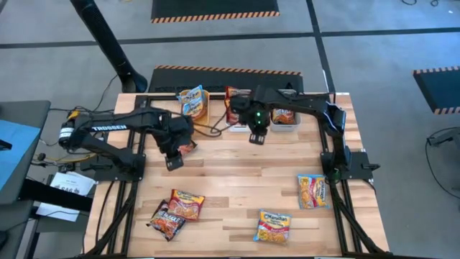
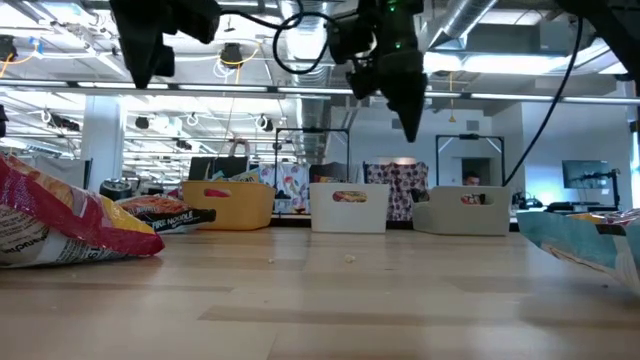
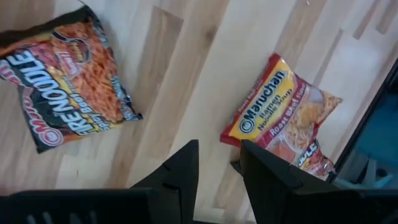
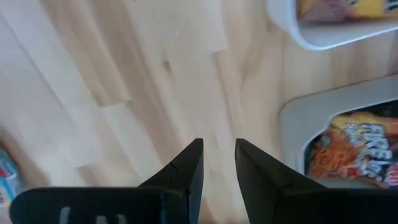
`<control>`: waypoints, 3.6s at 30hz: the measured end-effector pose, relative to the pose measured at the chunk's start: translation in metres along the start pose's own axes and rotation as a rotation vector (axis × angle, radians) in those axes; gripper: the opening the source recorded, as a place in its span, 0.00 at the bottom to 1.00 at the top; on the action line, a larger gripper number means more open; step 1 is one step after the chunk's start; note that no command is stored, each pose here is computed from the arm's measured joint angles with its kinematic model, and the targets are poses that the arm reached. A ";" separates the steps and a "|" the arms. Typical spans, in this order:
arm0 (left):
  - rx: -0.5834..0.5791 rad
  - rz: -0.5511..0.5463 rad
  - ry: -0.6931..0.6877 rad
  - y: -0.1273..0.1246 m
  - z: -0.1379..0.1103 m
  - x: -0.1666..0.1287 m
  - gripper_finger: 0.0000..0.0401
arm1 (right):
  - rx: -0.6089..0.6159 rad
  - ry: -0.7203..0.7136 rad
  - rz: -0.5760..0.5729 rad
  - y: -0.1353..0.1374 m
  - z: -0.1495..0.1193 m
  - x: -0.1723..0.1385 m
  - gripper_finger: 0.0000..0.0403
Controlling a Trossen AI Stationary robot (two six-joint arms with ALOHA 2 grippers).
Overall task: Sort Maruchan noodles
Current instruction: Put the black noodle pack into the gray bin
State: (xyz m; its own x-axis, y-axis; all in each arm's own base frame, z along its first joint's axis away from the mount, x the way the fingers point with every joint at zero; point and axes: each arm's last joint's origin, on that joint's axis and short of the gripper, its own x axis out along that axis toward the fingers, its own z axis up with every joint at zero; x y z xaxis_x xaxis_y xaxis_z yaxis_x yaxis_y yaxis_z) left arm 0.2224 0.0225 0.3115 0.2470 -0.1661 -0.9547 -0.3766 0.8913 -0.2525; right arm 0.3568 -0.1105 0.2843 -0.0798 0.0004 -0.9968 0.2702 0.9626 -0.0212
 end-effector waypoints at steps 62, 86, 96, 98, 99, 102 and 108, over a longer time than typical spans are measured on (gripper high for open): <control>-0.385 0.083 0.200 -0.185 -0.105 0.109 0.40 | -0.361 0.011 -0.036 0.137 -0.024 0.000 0.29; -0.463 0.270 0.201 -0.199 -0.122 0.174 0.40 | -0.360 0.010 -0.036 0.137 -0.024 0.000 0.29; -0.431 0.294 0.259 -0.199 -0.124 0.188 0.34 | -0.353 0.010 -0.036 0.137 -0.024 0.000 0.29; -0.431 0.299 0.259 -0.199 -0.124 0.190 0.29 | -0.352 0.010 -0.036 0.137 -0.024 0.000 0.29; -0.430 0.296 0.258 -0.199 -0.124 0.190 0.26 | -0.352 0.010 -0.036 0.137 -0.024 0.000 0.29; -0.421 0.296 0.258 -0.199 -0.124 0.190 0.15 | -0.352 0.010 -0.036 0.137 -0.024 0.000 0.29; -0.376 0.288 0.258 -0.199 -0.124 0.190 0.02 | -0.351 0.010 -0.035 0.137 -0.024 0.000 0.29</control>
State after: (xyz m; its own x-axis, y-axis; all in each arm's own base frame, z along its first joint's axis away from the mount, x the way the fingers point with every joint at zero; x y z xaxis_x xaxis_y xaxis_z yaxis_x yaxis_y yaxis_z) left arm 0.2338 -0.2383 0.1611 -0.1232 -0.0780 -0.9893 -0.7019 0.7116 0.0313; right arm 0.3709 0.0282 0.2827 -0.0932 -0.0335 -0.9951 -0.0786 0.9966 -0.0262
